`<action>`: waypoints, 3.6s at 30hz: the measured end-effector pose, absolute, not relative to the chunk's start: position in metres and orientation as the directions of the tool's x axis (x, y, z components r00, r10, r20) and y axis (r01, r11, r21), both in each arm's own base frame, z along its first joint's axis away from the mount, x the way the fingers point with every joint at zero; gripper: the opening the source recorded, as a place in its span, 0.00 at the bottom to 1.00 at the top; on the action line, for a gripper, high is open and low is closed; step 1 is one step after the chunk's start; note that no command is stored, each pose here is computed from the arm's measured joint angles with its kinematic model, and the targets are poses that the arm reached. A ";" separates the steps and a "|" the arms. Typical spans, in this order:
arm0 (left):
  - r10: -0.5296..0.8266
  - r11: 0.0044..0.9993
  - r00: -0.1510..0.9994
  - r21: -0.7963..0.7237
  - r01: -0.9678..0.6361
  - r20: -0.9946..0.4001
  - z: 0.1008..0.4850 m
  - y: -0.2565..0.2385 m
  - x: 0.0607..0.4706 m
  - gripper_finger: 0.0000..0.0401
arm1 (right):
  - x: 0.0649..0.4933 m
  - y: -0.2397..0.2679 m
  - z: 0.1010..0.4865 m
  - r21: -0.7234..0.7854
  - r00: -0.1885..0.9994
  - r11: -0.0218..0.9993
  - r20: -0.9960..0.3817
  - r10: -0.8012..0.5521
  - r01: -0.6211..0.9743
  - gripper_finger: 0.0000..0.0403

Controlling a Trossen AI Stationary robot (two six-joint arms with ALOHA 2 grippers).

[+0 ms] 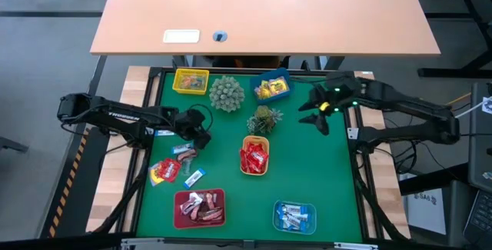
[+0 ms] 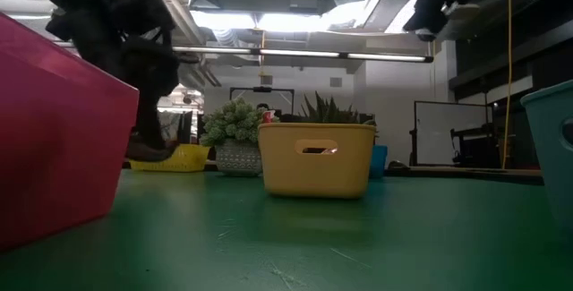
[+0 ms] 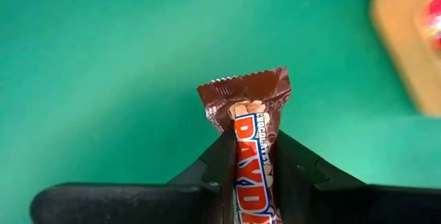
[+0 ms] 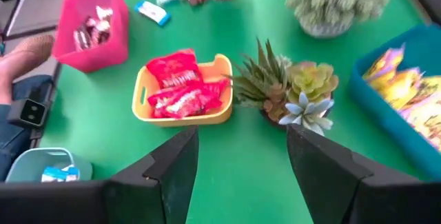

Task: Sort candy
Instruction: Put the brown chocolate bar into the red bin

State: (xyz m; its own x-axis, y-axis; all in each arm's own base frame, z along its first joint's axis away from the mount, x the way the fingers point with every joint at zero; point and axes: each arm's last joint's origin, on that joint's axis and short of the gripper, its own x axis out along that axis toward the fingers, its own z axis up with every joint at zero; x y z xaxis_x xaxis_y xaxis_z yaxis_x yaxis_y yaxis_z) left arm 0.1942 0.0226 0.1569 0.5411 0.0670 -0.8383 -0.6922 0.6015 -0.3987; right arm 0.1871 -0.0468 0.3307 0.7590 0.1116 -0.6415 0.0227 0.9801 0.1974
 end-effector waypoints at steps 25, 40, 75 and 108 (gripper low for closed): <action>-0.384 0.381 0.805 -0.872 -0.309 -0.453 0.194 -0.067 0.218 0.17 | 0.114 -0.024 0.250 0.188 0.942 0.981 -0.320 0.100 -0.040 0.55; -0.452 0.300 0.774 -0.893 -0.335 -0.443 0.195 -0.136 0.184 0.17 | 0.122 -0.023 0.189 0.234 0.956 0.962 -0.220 0.196 -0.143 0.55; -0.473 0.273 0.718 -0.860 -0.432 -0.511 0.158 -0.181 0.180 0.18 | 0.097 -0.016 0.168 0.218 0.965 0.965 -0.185 0.187 -0.145 0.55; -0.320 0.171 0.891 -0.944 -0.282 -0.323 0.204 -0.152 0.184 0.36 | 0.095 -0.015 0.170 0.213 0.969 0.965 -0.158 0.191 -0.156 0.55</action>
State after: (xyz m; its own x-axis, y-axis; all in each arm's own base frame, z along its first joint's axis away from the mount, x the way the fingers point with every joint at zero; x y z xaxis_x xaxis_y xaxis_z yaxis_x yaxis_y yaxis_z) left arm 0.1841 -0.1516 0.2038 0.8905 -0.3200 -0.3234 -0.2815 0.1707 -0.9442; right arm 0.0947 -0.0147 0.1704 0.9688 0.1911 -0.1581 -0.1555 0.9646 0.2130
